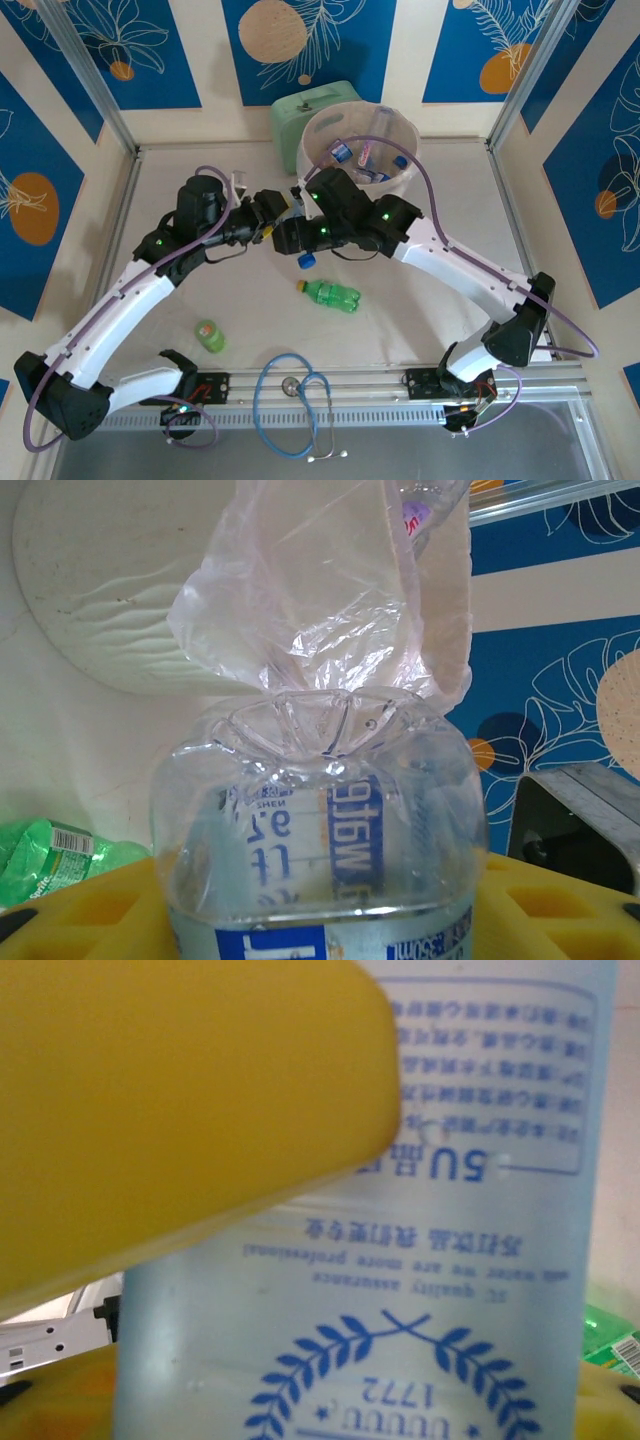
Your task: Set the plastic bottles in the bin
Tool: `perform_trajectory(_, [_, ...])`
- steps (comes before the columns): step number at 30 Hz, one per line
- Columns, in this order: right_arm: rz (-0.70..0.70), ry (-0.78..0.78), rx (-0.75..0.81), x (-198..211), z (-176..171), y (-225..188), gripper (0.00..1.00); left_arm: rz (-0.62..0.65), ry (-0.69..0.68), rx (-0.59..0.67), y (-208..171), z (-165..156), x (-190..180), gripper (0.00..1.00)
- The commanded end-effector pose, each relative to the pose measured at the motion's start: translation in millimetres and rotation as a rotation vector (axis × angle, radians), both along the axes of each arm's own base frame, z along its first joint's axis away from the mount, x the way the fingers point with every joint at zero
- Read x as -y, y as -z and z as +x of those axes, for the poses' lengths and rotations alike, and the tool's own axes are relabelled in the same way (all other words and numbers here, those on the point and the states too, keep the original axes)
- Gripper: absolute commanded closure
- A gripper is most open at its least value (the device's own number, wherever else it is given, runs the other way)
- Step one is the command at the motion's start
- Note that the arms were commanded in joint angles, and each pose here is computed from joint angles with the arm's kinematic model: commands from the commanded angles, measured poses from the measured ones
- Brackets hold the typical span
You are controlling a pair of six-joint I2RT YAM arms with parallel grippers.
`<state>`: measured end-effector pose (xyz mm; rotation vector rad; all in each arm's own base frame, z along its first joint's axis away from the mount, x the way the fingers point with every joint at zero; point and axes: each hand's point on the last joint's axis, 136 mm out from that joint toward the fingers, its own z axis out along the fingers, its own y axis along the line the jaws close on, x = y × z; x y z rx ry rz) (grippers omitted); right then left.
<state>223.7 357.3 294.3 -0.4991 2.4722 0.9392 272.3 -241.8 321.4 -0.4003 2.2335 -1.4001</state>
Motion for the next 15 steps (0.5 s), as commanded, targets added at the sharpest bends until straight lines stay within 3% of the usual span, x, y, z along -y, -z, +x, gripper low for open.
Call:
perform_trajectory(1, [0.033, -0.006, 0.044, -3.0, 1.1, -21.5, 0.46, -0.049, 0.037, 0.039, -18.8, -3.3, 3.2, 0.34])
perform_trajectory(4, [0.031, 0.000, 0.063, 0.5, 1.5, -28.1, 0.48, -0.018, -0.008, 0.052, -19.5, 0.5, -5.7, 0.00])
perform_trajectory(11, [0.002, 0.071, 0.151, 26.3, 26.3, -56.2, 0.48, 0.087, -0.177, 0.175, -50.9, 6.9, -48.4, 0.00])
perform_trajectory(15, [0.007, 0.122, 0.230, 47.6, 51.4, -88.5, 0.49, 0.138, -0.240, 0.203, -50.0, 3.8, -67.5, 0.00])
